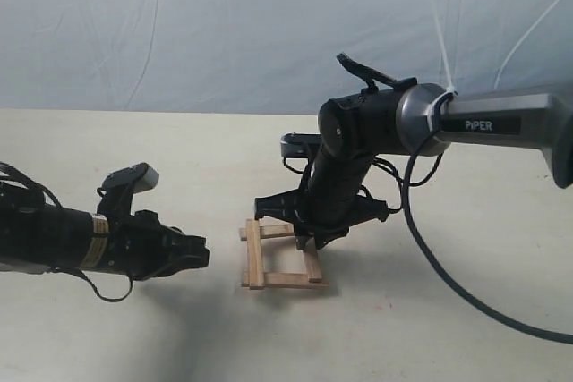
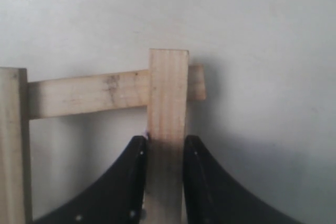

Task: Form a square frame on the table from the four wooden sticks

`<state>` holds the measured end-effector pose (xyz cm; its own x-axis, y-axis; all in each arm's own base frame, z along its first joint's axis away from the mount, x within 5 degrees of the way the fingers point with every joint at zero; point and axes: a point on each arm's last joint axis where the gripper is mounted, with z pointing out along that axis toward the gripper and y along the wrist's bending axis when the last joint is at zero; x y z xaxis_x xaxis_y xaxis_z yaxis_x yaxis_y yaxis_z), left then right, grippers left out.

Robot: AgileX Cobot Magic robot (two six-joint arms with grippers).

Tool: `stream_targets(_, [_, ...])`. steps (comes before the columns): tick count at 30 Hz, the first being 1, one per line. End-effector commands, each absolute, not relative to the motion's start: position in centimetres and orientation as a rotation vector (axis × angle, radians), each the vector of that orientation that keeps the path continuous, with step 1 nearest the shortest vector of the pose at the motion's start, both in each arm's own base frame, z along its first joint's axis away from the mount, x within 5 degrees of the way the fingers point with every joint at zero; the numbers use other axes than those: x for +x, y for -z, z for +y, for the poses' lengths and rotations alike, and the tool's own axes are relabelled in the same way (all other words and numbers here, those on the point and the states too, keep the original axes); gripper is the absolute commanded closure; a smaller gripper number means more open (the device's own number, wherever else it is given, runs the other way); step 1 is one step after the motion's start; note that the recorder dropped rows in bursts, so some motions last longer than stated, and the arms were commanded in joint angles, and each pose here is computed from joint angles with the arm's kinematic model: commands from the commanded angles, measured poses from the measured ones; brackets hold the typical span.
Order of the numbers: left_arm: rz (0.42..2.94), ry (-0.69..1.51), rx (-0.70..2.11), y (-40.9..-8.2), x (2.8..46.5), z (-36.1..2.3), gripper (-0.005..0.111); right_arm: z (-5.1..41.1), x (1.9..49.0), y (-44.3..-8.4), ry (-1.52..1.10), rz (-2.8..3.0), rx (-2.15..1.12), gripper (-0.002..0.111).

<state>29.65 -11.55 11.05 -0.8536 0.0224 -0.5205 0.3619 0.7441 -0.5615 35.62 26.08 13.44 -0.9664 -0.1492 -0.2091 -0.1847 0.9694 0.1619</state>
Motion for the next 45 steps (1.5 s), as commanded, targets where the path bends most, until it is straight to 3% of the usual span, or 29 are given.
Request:
stream_targets(1, [2.405,0.899,0.229,-13.0,29.6,-9.8,0.107,24.8,36.9,-13.9,-0.221,2.887,-0.246,0.109])
stream_targets(13, [2.206,0.621,0.129,-19.4,25.2,-7.0,0.107,24.1,38.7,-13.0,-0.056,2.849,-0.159,0.109])
stream_targets(22, [2.025,0.550,0.088,-23.6,20.6,-5.7,0.107,24.4,39.2,-12.3,-0.048,2.874,-0.103,0.107])
stream_targets(26, [1.965,0.556,0.080,-24.7,19.5,-5.5,0.107,24.3,39.0,-12.3,-0.032,2.889,-0.102,0.082])
stream_targets(30, [1.924,0.555,0.072,-25.3,18.6,-5.3,0.107,24.2,38.9,-12.4,-0.025,2.896,-0.100,0.046])
stream_targets(32, [1.901,0.558,0.066,-25.7,18.2,-5.2,0.107,24.2,38.9,-13.0,-0.026,2.891,-0.109,0.043])
stream_targets(37, [1.817,0.540,0.024,-27.3,16.8,-4.6,0.107,23.8,38.4,-16.8,-0.038,2.849,-0.173,0.055])
stream_targets(40, [1.780,0.494,-0.027,-28.2,15.8,-3.9,0.107,23.4,37.9,-19.4,-0.043,2.820,-0.233,0.075])
stream_targets(43, [1.731,0.490,-0.058,-28.8,14.6,-3.5,0.107,22.9,37.1,-21.8,-0.034,2.795,-0.348,0.110])
stream_targets(45, [1.691,0.493,-0.062,-29.2,13.7,-3.3,0.107,21.9,36.7,-22.7,-0.043,2.801,-0.402,0.109])
